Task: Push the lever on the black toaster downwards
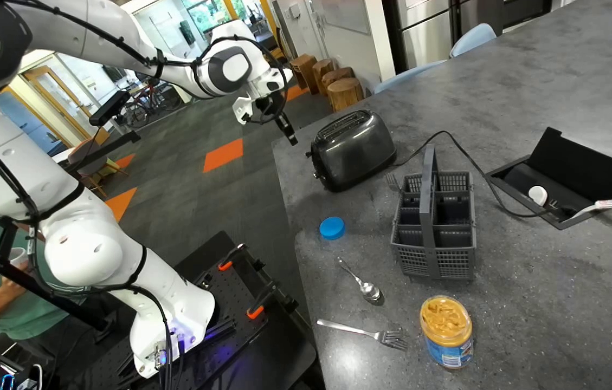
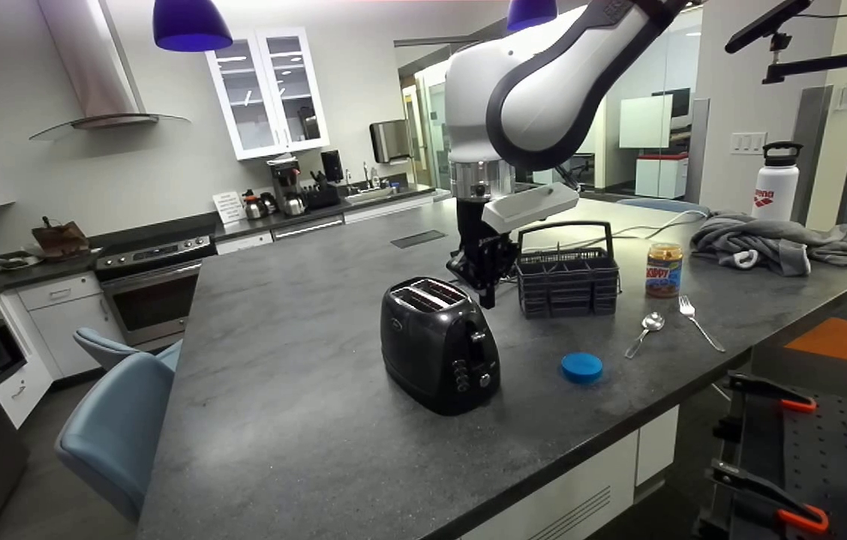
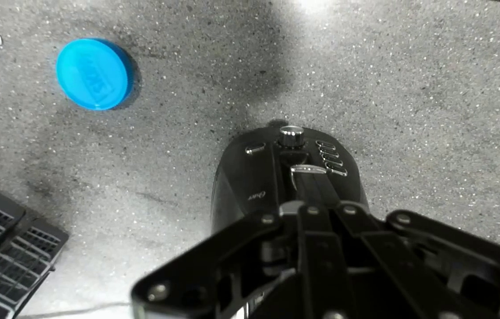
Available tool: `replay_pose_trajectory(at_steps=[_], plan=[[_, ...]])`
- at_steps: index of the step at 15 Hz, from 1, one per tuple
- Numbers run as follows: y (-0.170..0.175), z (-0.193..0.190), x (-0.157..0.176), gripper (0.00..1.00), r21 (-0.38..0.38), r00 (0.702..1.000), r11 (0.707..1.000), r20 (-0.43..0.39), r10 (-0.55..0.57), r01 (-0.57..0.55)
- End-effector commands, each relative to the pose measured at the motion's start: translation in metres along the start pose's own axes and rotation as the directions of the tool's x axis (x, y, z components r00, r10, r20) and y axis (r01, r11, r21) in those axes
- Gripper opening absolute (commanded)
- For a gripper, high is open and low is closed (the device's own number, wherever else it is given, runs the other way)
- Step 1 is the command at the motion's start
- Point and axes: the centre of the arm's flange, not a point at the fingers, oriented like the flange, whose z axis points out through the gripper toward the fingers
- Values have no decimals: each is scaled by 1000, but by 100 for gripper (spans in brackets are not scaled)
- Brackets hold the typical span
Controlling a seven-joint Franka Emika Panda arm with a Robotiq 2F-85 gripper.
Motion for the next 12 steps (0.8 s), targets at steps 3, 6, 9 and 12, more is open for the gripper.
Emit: replay_pose_trajectory(at_steps=[3,6,9,12], plan=[[-6,25,6,0,15,1000,1000,-22,12,-12],[-7,36,7,0,13,999,1000,-32,18,-17],[-6,43,9,0,15,999,1000,-50,17,-16],[-7,48,11,0,17,998,1000,-63,19,-18]])
